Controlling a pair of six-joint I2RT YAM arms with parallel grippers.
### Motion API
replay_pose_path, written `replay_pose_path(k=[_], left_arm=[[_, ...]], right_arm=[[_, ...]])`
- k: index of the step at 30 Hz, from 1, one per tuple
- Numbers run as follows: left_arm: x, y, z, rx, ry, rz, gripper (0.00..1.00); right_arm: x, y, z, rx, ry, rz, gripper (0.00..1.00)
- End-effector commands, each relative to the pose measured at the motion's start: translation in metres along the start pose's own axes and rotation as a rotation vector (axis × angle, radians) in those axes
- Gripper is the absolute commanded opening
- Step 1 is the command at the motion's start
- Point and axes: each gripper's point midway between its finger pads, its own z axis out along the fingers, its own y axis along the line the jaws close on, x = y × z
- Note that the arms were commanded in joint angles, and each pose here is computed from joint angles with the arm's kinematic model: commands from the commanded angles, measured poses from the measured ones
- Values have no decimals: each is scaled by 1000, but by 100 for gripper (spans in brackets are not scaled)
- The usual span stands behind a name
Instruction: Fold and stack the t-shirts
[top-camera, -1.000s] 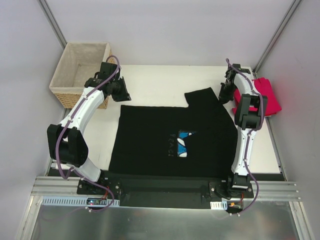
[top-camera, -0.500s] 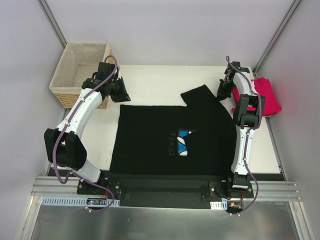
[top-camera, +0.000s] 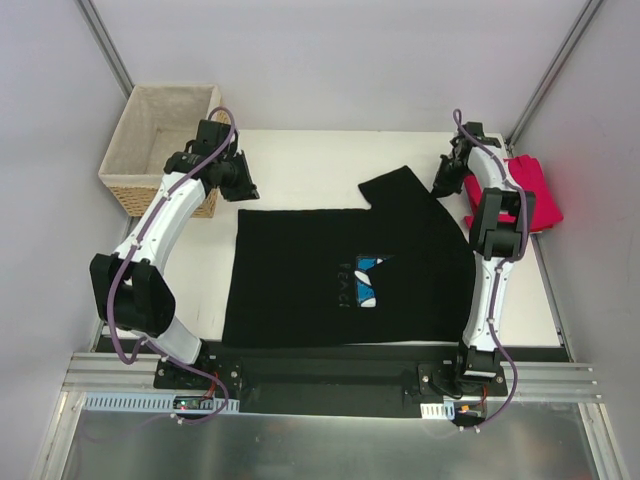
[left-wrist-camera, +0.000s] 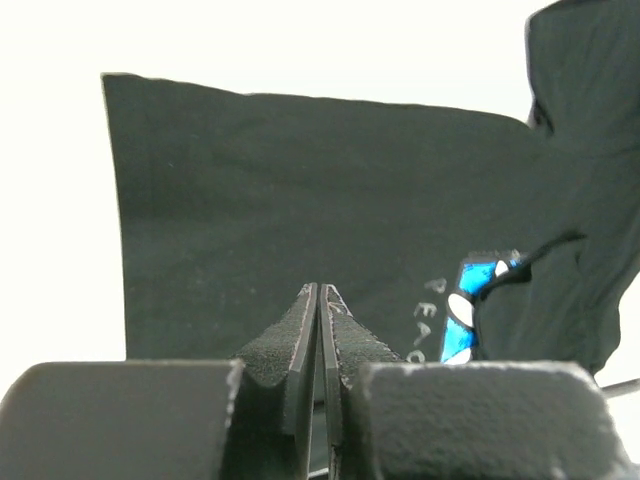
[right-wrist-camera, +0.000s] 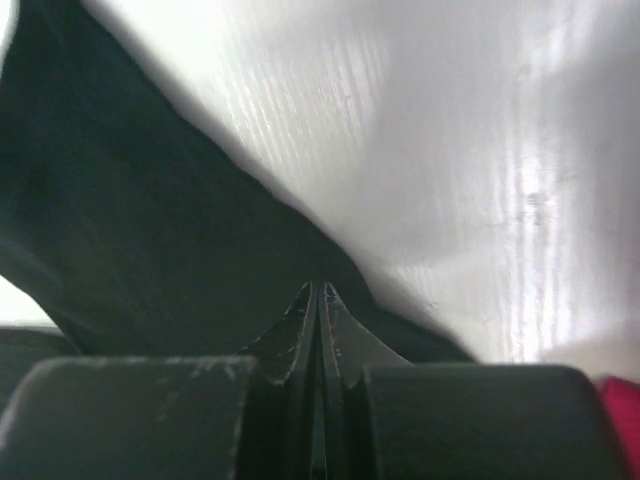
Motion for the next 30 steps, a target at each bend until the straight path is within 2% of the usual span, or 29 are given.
replay_pose_path(k=[1, 4, 7, 11, 16, 21, 30], left_arm=[[-21, 6, -7, -48, -47, 24, 4], [-23, 5, -11, -47, -55, 31, 6], [-14, 22, -1, -111, -31, 39, 10], [1, 59, 22, -226, 36, 43, 20], [-1, 100, 43, -310, 95, 15, 22], [-6, 122, 63, -376, 134, 62, 22], [16, 128, 102, -326, 269, 82, 22]], right_arm=[[-46, 9, -74, 6, -202, -15, 4], [-53, 6, -96, 4, -237, -30, 5], [-50, -5, -102, 18, -246, -13, 8], [-38, -26, -86, 12, -175, 37, 26], [-17, -58, -71, 28, -84, 75, 36], [-8, -61, -67, -5, -53, 43, 39], [-14, -43, -65, -106, -63, 9, 42]])
